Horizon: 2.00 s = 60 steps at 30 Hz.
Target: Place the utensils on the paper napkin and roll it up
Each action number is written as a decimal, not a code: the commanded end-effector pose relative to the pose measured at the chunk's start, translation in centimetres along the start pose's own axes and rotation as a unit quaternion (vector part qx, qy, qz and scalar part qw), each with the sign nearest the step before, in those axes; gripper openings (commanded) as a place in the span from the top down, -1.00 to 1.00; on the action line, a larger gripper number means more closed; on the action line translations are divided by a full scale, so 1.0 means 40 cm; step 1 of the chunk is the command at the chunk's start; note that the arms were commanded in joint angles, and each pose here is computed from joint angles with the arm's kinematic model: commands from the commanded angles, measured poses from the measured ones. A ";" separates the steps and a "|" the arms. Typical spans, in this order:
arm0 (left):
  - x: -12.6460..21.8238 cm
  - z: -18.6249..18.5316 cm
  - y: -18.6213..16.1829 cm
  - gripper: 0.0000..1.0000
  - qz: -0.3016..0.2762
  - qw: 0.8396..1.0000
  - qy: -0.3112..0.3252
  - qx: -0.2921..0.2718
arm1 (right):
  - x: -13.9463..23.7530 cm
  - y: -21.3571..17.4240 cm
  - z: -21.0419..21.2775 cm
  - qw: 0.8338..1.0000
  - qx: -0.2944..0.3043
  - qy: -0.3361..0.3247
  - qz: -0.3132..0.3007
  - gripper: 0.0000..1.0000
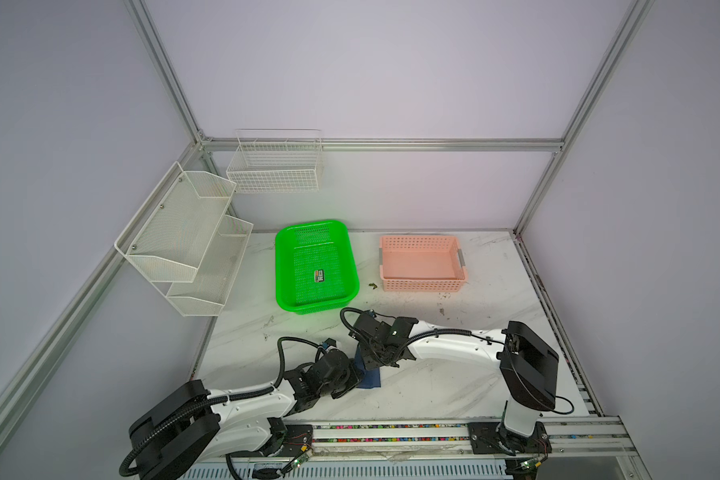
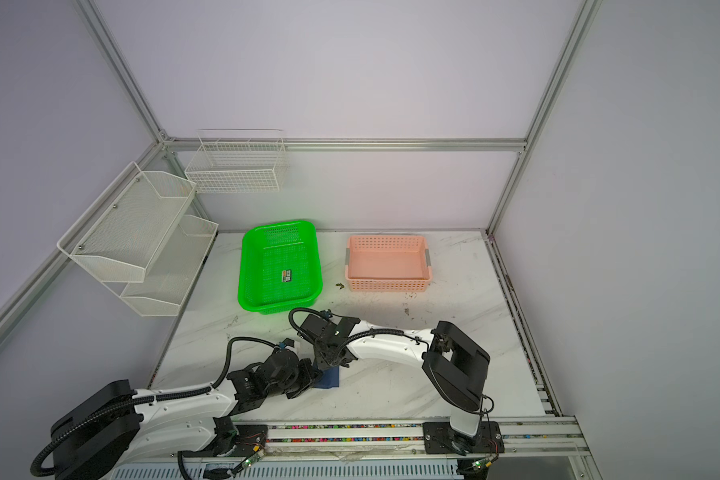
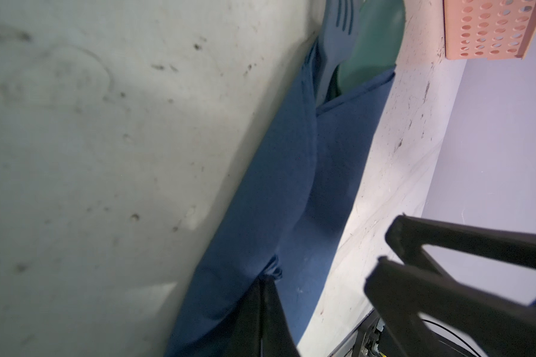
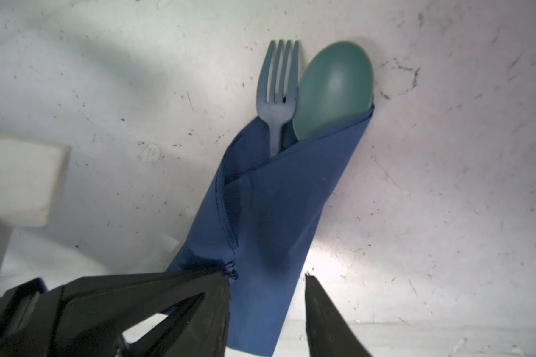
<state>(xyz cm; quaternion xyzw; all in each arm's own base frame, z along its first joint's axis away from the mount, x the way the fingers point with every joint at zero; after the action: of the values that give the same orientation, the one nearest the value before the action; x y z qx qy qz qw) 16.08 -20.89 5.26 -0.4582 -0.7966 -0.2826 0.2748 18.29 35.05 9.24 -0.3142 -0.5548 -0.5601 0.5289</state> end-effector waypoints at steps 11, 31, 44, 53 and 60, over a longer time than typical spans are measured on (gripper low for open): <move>0.008 -0.015 0.014 1.00 -0.017 1.000 -0.016 0.010 | -0.080 -0.090 -0.004 0.998 0.001 -0.051 0.033 0.27; 0.007 -0.007 0.012 1.00 -0.017 1.000 -0.014 0.014 | -0.026 -0.088 0.023 0.999 0.001 -0.045 0.011 0.16; 0.007 -0.001 0.013 1.00 -0.018 1.000 -0.010 0.015 | -0.059 -0.170 0.044 0.998 0.011 -0.054 0.039 0.17; 0.006 -0.002 0.013 1.00 -0.019 1.000 -0.011 0.017 | -0.109 -0.225 0.050 0.997 0.013 -0.049 0.065 0.18; 0.008 -0.008 0.015 1.00 -0.025 0.999 -0.033 0.029 | -0.122 -0.246 0.032 0.996 0.014 -0.058 0.071 0.19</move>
<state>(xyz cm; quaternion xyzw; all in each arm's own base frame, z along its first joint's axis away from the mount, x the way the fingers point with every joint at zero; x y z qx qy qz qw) 15.62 -20.05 4.66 -0.4479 -0.8004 -0.2730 0.2902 14.77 36.09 6.06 -0.3545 -0.5495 -0.5571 0.5119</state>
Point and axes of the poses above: each gripper's point midway between its finger pads, its own x axis back along the fingers, its own z axis along the line the jaws close on, y = z × x, the point moved 3 cm from there along x, back along the fingers, and after that the axes turned 5 degrees about -x, right-handed, at the moved point
